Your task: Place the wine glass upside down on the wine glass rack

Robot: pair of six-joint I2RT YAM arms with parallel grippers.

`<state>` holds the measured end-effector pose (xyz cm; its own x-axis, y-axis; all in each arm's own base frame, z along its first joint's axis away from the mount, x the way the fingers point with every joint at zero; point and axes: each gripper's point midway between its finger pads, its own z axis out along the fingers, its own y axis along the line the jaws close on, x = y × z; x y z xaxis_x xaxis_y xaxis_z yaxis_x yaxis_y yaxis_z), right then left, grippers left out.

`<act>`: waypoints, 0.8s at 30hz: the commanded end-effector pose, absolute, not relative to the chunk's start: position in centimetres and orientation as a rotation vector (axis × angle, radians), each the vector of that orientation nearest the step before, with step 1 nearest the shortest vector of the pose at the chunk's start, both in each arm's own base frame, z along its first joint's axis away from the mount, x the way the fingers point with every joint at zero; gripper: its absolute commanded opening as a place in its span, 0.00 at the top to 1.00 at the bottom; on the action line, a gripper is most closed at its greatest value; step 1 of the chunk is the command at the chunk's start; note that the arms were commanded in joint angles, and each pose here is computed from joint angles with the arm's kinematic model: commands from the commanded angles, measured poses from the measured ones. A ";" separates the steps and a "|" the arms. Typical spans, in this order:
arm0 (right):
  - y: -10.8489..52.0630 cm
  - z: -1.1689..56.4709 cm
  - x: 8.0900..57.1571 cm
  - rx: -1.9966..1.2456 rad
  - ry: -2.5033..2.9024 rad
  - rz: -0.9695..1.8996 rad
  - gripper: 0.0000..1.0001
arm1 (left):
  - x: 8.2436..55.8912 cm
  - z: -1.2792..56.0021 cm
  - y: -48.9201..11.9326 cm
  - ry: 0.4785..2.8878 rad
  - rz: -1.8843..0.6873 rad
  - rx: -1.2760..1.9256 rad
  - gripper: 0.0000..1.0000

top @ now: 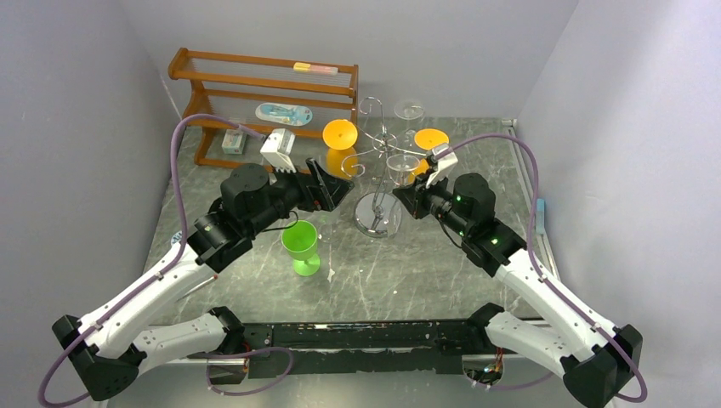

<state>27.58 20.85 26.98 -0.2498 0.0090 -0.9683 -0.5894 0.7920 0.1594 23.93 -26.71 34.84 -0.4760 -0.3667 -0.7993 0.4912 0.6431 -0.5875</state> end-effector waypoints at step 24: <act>19.3 30.7 25.0 -0.404 1.528 0.669 1.00 | 24.3 34.0 -26.9 1.816 -0.985 0.101 0.08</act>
<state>24.28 20.34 29.59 -0.1214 0.0942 -0.9881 -0.6758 0.7213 0.1518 24.47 -27.24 33.96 -0.4898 -0.3556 -0.7960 0.4793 0.6528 -0.5866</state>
